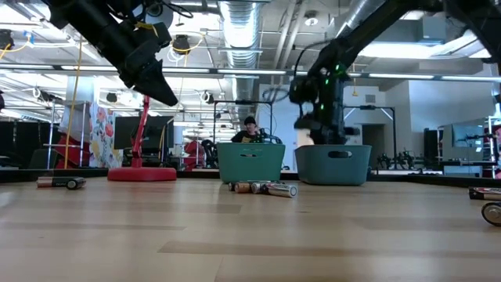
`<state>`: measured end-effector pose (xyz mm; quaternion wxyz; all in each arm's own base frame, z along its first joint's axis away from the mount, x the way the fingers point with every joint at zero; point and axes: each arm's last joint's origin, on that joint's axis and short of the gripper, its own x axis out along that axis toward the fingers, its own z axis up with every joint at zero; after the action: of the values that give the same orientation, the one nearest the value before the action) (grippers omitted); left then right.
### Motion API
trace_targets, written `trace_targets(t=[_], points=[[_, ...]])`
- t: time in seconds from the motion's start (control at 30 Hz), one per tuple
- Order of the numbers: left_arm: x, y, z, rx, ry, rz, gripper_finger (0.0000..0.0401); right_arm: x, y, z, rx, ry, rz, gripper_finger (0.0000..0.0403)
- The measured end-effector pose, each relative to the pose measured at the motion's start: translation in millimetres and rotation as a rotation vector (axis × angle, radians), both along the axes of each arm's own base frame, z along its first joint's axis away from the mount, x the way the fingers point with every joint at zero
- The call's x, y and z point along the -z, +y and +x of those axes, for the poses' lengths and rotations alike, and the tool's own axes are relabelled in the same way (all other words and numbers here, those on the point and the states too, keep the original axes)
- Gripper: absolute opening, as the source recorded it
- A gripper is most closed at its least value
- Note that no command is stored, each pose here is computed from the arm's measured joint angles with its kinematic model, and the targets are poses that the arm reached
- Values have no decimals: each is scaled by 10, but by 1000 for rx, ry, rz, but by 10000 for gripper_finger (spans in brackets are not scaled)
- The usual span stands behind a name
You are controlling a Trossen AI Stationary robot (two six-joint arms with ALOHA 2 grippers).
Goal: Sort batteries
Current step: Put the black battery into the blue bin
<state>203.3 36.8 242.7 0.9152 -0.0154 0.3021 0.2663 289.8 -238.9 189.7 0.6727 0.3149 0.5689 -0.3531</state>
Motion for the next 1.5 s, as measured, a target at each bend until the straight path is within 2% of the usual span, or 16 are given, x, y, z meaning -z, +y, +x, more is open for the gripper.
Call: trace_targets(t=[0.13,0.27,0.43,0.6,0.77,0.97,1.07,1.3,1.5], points=[[26,-3,-21,-7,30,-12,130,-390,136,-69,4,-74,-55,163],[83,-9,-73,-57,74,-76,130,-799,372,-166,-26,-147,-106,157],[162,-34,-206,-155,185,-236,130,-1199,689,-268,-59,-248,-161,151],[243,-51,-344,-248,290,-410,130,-1410,961,-292,-118,-318,-189,150],[276,-81,-404,-288,332,-555,130,-1425,1150,-253,-179,-304,-173,150],[327,-119,-425,-343,385,-661,130,-1304,1293,-214,-194,-222,-216,150],[397,-159,-420,-375,466,-670,130,-1207,1339,-211,-191,-200,-201,150],[567,-245,-302,-365,588,-650,130,-964,1439,-253,-163,-138,-151,149],[701,-301,-215,-322,670,-646,130,-904,1601,-366,-141,-147,-133,149]])
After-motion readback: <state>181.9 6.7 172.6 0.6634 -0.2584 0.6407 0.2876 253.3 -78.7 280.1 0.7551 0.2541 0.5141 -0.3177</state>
